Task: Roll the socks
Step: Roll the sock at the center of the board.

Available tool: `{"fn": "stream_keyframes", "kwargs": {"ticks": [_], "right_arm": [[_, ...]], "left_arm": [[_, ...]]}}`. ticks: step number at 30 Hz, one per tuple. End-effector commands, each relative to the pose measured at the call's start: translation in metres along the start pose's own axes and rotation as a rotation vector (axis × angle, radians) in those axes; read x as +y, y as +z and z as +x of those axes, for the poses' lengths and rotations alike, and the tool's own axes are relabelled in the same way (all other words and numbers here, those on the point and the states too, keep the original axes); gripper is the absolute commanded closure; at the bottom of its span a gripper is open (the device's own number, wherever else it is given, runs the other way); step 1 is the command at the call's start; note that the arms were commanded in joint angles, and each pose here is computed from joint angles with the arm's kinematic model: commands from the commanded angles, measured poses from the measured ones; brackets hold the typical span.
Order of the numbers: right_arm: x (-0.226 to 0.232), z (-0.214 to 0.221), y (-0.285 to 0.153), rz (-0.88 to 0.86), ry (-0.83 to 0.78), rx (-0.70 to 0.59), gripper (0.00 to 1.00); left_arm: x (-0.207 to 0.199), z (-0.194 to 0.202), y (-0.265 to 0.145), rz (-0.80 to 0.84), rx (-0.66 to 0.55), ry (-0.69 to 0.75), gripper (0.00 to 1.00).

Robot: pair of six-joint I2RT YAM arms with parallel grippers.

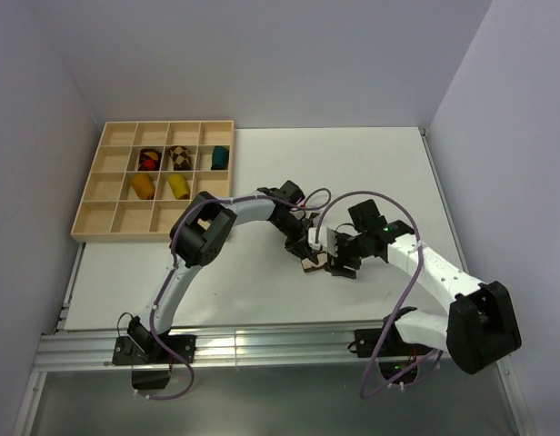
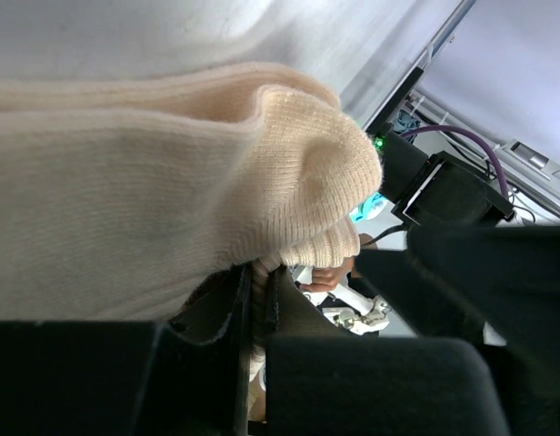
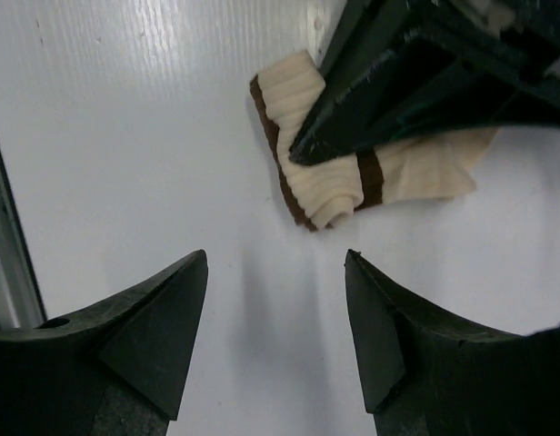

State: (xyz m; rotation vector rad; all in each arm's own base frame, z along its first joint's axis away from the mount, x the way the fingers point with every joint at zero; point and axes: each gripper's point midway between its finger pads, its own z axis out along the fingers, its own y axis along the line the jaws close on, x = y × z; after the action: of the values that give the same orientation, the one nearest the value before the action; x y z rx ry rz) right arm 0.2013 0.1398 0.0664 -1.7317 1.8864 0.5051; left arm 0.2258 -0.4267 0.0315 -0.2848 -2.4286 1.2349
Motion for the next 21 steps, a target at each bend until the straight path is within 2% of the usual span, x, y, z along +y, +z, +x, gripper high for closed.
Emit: {"fn": "stream_keyframes", "kwargs": {"ticks": [1,6,21], "right_arm": [[-0.011,-0.021,0.004,0.068,-0.155,-0.055,0.31],[-0.005,-0.024,0.018,0.085,-0.232,-0.056,0.31],[-0.013,-0.026,0.035,0.097,-0.282,0.001,0.38]], "left_arm": [[0.019,-0.011,0.007,-0.054,-0.027,-0.027,1.0],[0.019,-0.011,0.005,-0.048,-0.024,-0.027,1.0],[0.022,-0.007,0.004,-0.045,-0.01,-0.014,1.0]]}}
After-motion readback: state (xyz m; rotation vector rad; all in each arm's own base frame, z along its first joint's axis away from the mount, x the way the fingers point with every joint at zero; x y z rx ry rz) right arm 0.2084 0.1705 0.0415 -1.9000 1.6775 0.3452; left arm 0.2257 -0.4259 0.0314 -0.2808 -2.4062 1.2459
